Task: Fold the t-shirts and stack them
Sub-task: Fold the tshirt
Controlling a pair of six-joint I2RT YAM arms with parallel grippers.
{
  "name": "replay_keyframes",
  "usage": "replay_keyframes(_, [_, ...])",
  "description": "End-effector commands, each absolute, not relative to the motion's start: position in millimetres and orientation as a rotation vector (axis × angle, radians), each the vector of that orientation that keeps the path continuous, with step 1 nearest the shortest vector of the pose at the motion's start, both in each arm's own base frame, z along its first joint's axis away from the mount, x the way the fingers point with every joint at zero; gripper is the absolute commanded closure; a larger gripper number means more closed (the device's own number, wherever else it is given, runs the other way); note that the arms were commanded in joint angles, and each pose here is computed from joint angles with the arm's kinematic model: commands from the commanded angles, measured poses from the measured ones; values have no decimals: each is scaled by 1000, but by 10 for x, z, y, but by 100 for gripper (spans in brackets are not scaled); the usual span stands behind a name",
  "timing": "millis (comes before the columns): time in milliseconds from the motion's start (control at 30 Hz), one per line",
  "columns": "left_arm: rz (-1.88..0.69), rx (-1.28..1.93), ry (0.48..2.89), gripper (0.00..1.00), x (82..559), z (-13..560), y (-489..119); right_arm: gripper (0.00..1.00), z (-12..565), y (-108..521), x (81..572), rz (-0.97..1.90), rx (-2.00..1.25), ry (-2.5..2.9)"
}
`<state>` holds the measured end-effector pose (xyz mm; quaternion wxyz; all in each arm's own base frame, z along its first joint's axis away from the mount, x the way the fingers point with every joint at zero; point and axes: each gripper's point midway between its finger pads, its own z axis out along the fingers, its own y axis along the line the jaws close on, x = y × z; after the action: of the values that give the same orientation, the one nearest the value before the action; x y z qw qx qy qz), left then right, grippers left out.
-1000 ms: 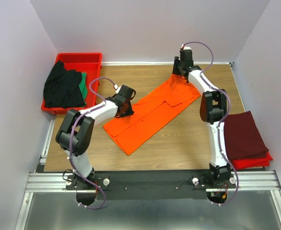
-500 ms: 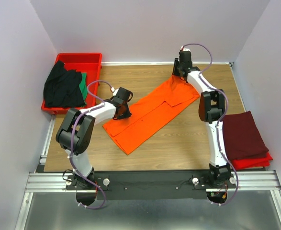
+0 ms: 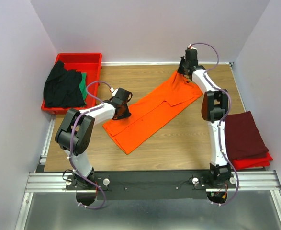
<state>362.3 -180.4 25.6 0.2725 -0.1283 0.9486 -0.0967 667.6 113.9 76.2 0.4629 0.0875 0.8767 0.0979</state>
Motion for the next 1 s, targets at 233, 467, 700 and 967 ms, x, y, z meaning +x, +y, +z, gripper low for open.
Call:
replay_keyframes(233, [-221,-372,2655,68,3355,-9,-1690,96,660,901,6651,264,383,2165])
replay_keyframes(467, [-228,-374,2654,68,3357,2,-1705,91,529,905,6580,265,391,2197])
replay_keyframes(700, [-230,-369,2645,68,3391,29,-1710,64,718,865,6559,241,395,2171])
replay_keyframes(967, [-235,-359,2631,68,3437,77,-1723,47,992,787,6417,215,435,2145])
